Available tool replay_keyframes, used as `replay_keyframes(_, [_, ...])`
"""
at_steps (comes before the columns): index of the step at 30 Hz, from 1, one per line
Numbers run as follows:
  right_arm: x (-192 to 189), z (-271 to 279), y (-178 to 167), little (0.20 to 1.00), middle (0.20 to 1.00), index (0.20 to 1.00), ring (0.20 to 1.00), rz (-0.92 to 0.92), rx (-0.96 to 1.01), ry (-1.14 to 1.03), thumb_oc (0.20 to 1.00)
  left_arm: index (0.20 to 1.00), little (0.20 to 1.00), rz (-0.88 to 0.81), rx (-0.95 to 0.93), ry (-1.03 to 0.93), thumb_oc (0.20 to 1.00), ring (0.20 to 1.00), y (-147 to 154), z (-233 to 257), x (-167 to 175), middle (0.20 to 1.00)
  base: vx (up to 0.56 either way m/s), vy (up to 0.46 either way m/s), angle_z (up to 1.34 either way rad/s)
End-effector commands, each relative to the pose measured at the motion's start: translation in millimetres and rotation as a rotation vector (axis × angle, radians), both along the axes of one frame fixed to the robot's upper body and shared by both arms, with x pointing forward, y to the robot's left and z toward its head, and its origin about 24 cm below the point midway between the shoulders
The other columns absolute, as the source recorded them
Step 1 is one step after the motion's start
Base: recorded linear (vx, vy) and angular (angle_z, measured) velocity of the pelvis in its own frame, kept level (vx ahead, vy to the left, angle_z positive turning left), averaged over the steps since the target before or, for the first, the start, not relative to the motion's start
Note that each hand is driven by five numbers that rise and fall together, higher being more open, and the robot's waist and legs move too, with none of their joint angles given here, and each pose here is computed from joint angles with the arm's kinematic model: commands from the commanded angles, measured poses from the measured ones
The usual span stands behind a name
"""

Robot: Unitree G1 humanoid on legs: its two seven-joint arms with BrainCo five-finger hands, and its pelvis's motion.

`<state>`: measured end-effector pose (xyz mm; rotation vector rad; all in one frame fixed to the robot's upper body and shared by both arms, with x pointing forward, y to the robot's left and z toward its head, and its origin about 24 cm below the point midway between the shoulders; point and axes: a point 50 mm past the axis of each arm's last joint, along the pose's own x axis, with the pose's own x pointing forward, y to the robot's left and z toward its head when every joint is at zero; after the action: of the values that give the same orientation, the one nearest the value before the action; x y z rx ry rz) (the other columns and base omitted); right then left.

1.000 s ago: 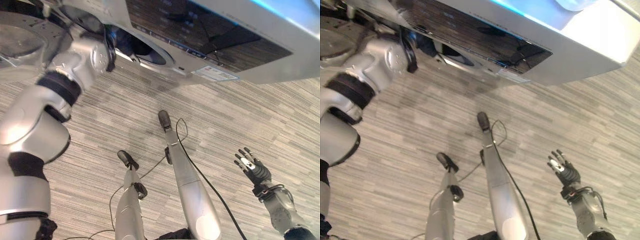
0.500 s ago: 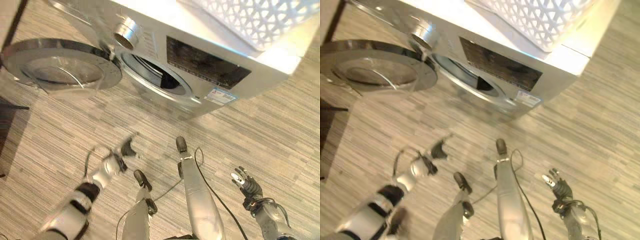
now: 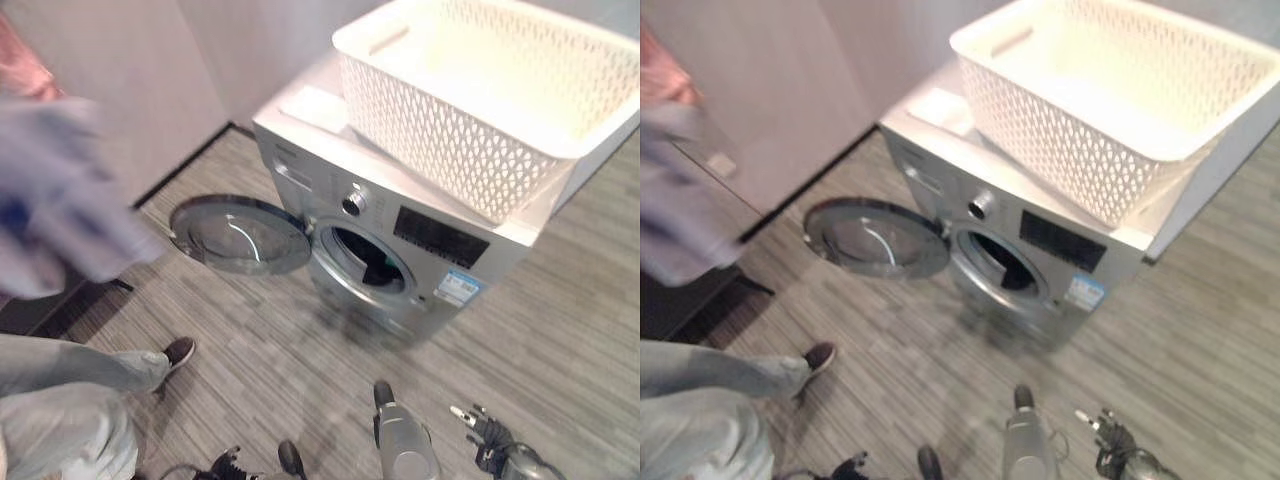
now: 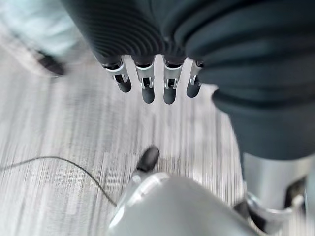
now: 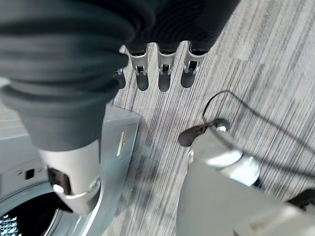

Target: Grab the laundry basket,head to the washer,open it,put in the laundry and shut it.

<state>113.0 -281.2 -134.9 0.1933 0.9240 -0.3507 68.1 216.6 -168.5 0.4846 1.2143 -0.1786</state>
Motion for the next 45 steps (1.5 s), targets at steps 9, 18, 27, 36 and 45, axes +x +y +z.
replay_keyframes(9, [6.7,-8.2,30.1,1.0,1.0,1.0,1.0,0.042,0.032,0.014,1.0,1.0,1.0,0.205,0.036,-0.051,1.0,1.0,20.1,5.8,14.9,1.0,0.04,0.02,0.01])
replay_keyframes(18, [2.6,-8.7,32.4,1.0,1.0,1.0,1.0,-0.008,0.052,-0.002,1.0,1.0,1.0,0.154,0.017,-0.065,1.0,1.0,10.6,5.3,22.1,1.0,0.01,-0.002,0.0])
replay_keyframes(27, [15.2,7.5,15.2,1.0,1.0,1.0,1.0,-0.055,0.023,-0.127,1.0,1.0,1.0,0.238,0.006,-0.037,1.0,1.0,13.8,3.0,7.2,1.0,0.0,-0.026,-0.06])
replay_keyframes(36, [92.8,210.7,-67.2,1.0,1.0,1.0,1.0,-0.098,-0.364,-1.044,1.0,1.0,1.0,0.324,-0.014,-0.015,1.0,1.0,17.1,1.3,-9.0,1.0,0.0,-0.005,-0.04])
replay_keyframes(45, [130.8,453.4,-58.5,1.0,1.0,1.0,1.0,0.079,-0.962,-1.686,1.0,1.0,1.0,0.211,-0.019,-0.02,1.0,1.0,11.3,1.7,0.0,1.0,0.03,-0.024,0.02])
